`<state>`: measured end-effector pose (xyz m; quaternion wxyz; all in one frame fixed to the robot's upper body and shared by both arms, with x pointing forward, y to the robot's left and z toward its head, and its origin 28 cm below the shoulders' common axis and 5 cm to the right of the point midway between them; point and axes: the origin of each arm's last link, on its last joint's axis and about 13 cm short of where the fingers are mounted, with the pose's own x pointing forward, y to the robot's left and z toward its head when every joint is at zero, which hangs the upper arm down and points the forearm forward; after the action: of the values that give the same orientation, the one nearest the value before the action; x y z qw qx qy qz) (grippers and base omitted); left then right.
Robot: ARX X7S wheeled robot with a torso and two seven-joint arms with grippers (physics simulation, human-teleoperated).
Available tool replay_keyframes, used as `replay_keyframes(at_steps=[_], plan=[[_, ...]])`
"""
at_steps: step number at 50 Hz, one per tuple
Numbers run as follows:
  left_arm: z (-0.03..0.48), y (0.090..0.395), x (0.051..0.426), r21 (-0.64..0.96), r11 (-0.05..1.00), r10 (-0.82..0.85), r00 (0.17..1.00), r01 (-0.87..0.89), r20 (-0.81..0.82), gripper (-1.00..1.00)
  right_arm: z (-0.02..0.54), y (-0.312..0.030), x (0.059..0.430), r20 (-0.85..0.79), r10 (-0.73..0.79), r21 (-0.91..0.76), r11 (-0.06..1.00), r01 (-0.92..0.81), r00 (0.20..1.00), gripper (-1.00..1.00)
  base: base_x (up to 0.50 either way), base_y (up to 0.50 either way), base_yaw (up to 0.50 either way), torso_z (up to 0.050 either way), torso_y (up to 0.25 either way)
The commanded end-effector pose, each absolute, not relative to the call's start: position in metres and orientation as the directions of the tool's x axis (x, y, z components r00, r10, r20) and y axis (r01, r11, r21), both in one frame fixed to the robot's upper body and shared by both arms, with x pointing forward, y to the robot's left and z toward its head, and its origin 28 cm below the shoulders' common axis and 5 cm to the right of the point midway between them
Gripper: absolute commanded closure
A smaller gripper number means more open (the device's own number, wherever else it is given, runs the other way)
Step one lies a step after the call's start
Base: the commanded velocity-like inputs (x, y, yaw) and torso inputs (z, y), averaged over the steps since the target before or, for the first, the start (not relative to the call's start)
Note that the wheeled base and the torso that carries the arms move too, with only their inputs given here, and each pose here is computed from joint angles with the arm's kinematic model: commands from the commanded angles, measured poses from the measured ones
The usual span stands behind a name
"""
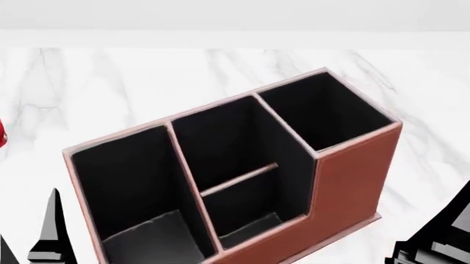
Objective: Pick up the book and place it in the left compartment of the caddy.
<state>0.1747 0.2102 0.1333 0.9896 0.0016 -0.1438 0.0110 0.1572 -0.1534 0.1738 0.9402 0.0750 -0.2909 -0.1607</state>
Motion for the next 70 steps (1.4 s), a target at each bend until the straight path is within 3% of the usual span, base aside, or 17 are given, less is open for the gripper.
replay_keyframes(at_steps=[1, 25, 44, 70], plan=[[0.1345, 0.2135, 0.1783, -0.035, 0.999, 0.041, 0.952, -0.032, 0.303, -1.0, 0.173, -0.1554, 0.1575, 0.529, -0.342, 0.227, 0.939, 0.26, 0.777, -1.0, 0.0, -0.5, 0.0, 0.0, 0.0], [0.1363, 0.2141, 0.178, -0.039, 0.999, 0.045, 0.951, -0.034, 0.305, -1.0, 0.1725, -0.1557, 0.159, 0.516, -0.353, 0.189, 0.936, 0.298, 0.781, -1.0, 0.0, -0.49, 0.0, 0.0, 0.0], [0.1348, 0.2145, 0.1788, -0.045, 0.998, 0.045, 0.955, -0.033, 0.295, -1.0, 0.17, -0.158, 0.1599, 0.504, -0.396, 0.176, 0.917, 0.358, 0.767, -1.0, 0.0, -0.01, 0.0, 0.0, 0.0], [0.1344, 0.2148, 0.1783, -0.044, 0.999, 0.04, 0.954, -0.028, 0.298, -1.0, 0.1702, -0.1571, 0.1592, 0.512, -0.374, 0.157, 0.926, 0.345, 0.773, -1.0, 0.0, 0.0, 0.49, 0.0, 0.0]])
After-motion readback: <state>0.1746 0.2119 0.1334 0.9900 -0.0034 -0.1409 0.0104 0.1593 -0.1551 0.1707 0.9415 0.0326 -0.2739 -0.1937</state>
